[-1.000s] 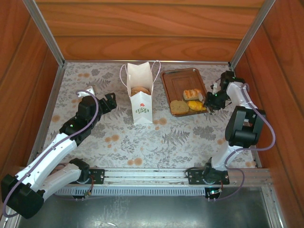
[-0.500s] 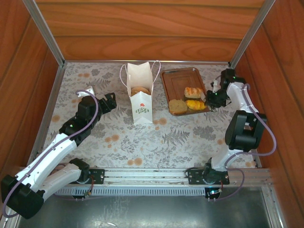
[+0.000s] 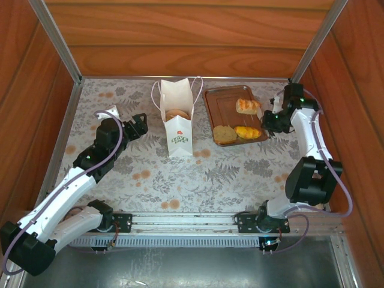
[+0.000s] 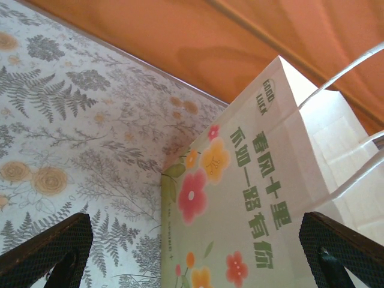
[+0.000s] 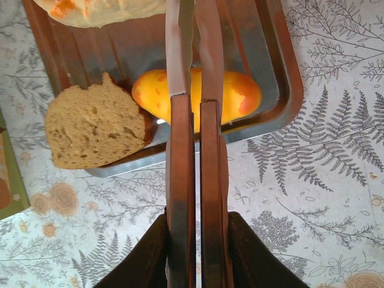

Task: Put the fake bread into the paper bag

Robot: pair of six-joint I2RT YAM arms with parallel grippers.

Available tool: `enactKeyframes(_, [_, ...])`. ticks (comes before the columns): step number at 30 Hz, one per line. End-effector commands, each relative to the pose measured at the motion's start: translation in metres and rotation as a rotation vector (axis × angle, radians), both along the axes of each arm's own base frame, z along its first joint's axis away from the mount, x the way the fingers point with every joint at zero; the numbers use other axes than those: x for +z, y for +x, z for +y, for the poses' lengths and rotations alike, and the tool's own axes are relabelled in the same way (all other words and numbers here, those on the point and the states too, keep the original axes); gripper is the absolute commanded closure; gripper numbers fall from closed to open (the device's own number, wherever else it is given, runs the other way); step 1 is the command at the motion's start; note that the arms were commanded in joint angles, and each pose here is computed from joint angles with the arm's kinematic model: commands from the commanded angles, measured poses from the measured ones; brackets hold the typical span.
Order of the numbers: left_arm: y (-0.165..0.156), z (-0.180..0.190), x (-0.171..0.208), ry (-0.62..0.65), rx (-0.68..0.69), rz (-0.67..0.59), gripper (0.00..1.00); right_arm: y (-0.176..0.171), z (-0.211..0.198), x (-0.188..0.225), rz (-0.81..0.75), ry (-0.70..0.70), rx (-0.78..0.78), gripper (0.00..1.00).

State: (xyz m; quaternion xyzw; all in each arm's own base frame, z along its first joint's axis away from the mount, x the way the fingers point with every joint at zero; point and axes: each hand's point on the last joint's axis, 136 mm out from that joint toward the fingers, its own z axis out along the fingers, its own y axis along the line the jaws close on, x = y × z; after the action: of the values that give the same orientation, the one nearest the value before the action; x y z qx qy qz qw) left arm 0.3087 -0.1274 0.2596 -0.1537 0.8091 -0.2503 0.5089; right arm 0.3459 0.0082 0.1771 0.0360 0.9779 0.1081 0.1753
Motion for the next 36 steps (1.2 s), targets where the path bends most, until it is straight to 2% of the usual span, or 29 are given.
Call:
enactKeyframes(1, [0.003, -0.006, 0.021, -0.032, -0.032, -0.031, 0.06, -0.007, 0.011, 0.032, -0.058, 0.047, -0.011, 0.81])
enactKeyframes(16, [0.008, -0.060, 0.075, -0.178, -0.244, -0.086, 0.09, -0.034, 0.059, 0.147, -0.253, 0.225, 0.033, 0.82])
enactKeyframes(23, [0.020, -0.075, 0.067, -0.179, -0.270, -0.050, 0.14, -0.040, 0.094, 0.204, -0.352, 0.270, 0.132, 0.83])
enactKeyframes(27, [0.029, -0.079, 0.055, -0.177, -0.259, -0.022, 0.22, -0.044, 0.125, 0.226, -0.378, 0.296, 0.223, 0.83])
enactKeyframes(29, [0.033, -0.079, 0.051, -0.172, -0.246, -0.012, 0.29, -0.046, 0.140, 0.234, -0.388, 0.310, 0.261, 0.83])
enactKeyframes(36, [0.037, -0.069, 0.050, -0.154, -0.188, -0.024, 0.64, -0.050, 0.198, 0.242, -0.381, 0.385, 0.394, 0.83])
